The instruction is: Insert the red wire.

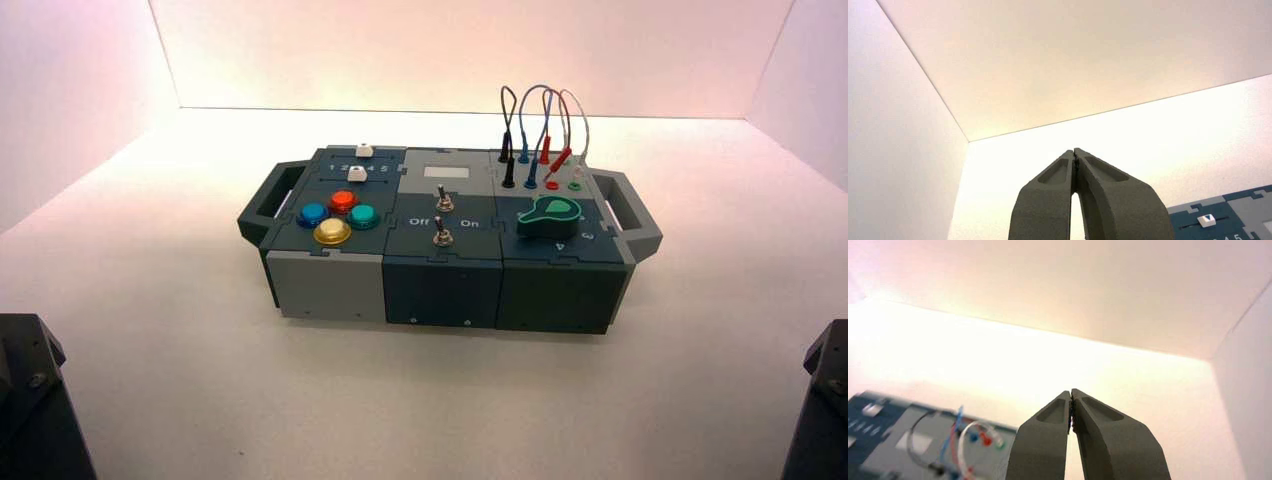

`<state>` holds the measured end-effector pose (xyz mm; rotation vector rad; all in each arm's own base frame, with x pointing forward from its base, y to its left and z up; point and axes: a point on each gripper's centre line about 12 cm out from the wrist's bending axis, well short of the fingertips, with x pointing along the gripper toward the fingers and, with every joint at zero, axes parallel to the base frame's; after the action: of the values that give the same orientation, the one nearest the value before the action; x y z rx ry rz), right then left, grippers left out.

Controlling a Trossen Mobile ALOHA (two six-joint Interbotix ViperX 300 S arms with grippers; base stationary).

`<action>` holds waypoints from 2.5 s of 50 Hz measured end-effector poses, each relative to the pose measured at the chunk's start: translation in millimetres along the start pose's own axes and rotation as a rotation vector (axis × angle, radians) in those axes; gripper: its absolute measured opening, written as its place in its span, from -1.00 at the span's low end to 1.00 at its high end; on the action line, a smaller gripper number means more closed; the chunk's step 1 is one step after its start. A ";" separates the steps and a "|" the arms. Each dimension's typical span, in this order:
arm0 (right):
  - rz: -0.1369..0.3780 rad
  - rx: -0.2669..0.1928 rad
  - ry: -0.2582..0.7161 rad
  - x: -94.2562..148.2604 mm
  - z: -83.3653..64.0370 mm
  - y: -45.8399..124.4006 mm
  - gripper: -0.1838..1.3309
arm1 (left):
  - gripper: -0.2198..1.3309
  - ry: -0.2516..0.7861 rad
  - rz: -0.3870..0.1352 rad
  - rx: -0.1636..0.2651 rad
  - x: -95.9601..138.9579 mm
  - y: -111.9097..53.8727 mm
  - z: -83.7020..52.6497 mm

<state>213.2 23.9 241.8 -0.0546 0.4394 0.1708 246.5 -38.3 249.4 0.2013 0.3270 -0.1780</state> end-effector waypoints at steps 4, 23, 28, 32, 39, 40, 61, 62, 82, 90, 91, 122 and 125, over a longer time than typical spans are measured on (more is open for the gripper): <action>0.030 0.018 0.012 -2.9 3.0 3.5 -0.86 | -0.93 0.023 -0.015 -0.002 -2.5 -1.4 -0.9; 0.298 0.127 0.248 -21.9 14.6 34.9 -0.12 | -0.93 0.281 -0.205 0.023 -8.5 -18.6 21.1; 0.331 0.164 0.341 -18.3 14.1 38.2 0.31 | -0.93 0.348 -0.296 0.054 -12.0 -36.4 22.4; 0.345 0.173 0.419 -11.8 10.5 38.8 0.34 | -0.93 0.366 -0.353 0.075 -16.6 -48.5 26.4; 0.351 0.173 0.526 -1.5 -0.9 38.2 0.34 | -0.93 0.396 -0.397 0.066 -20.9 -56.8 28.4; 0.348 0.170 0.533 -0.6 -2.5 37.7 0.34 | -0.93 0.401 -0.398 0.062 -21.2 -57.1 28.0; 0.197 0.071 0.718 20.7 -27.3 42.2 0.33 | -0.93 0.586 -0.416 -0.047 -8.2 -63.2 20.2; 0.186 0.059 0.719 22.0 -26.2 43.9 0.33 | -0.93 0.592 -0.416 -0.050 -7.3 -63.4 19.8; 0.212 0.118 0.720 35.9 -22.8 83.0 0.35 | -0.93 0.607 -0.431 -0.166 -4.0 -74.5 28.3; 0.211 0.173 0.760 41.1 -44.2 86.5 0.35 | -0.93 0.651 -0.523 -0.167 -11.0 -94.3 29.1; 0.213 0.178 0.761 41.2 -45.7 87.2 0.35 | -0.93 0.657 -0.532 -0.163 -11.4 -96.5 28.4; 0.165 0.270 0.799 75.8 -84.7 92.8 0.35 | -0.93 0.681 -0.599 -0.193 -18.0 -107.2 29.7; 0.158 0.271 0.817 79.5 -89.6 93.0 0.35 | -0.93 0.676 -0.599 -0.190 -19.3 -106.6 30.7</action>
<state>230.1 119.5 125.4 0.1852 1.2797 0.2404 215.8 -145.3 266.5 -0.0390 1.0724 -0.6727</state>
